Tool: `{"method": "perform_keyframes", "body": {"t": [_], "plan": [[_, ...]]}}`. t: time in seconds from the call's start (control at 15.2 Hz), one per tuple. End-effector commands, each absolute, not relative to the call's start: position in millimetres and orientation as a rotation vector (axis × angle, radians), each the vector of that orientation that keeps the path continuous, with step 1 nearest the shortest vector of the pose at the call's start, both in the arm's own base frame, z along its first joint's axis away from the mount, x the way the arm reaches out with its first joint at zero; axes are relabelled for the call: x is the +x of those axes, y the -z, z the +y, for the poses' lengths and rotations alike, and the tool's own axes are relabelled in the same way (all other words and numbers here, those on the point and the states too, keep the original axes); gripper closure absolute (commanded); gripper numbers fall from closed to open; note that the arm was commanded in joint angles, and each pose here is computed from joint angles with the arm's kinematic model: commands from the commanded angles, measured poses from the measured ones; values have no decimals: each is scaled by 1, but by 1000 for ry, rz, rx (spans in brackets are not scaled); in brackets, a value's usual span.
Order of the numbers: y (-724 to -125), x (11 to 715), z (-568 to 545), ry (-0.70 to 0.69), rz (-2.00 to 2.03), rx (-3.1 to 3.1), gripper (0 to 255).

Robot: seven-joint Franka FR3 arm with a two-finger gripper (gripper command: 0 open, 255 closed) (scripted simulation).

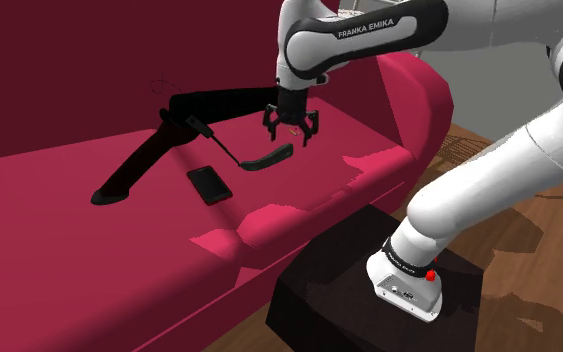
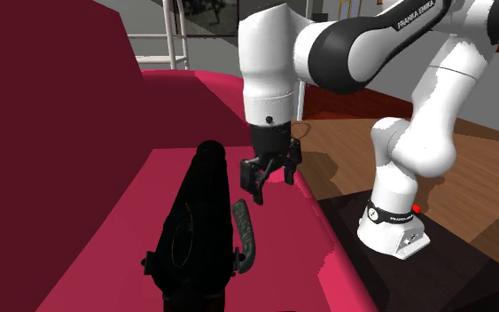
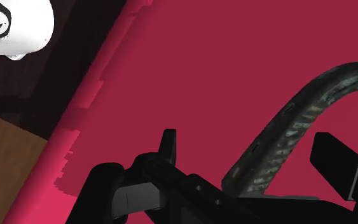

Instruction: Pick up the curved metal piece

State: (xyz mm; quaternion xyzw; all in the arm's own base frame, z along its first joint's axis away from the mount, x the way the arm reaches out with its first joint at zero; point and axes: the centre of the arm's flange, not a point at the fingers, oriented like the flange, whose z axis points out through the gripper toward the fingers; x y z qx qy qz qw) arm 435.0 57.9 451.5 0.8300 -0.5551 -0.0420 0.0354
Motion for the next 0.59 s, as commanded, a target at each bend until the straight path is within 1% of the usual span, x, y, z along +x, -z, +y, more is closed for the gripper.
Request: {"method": "perform_keyframes", "body": {"t": [0.0,0.26,0.53], "plan": [[-435,457,58,140,-1896,2401,0],[-400,499,47,158,-2209,2090,0],[-381,502,45,159,-2238,2057,0]]}}
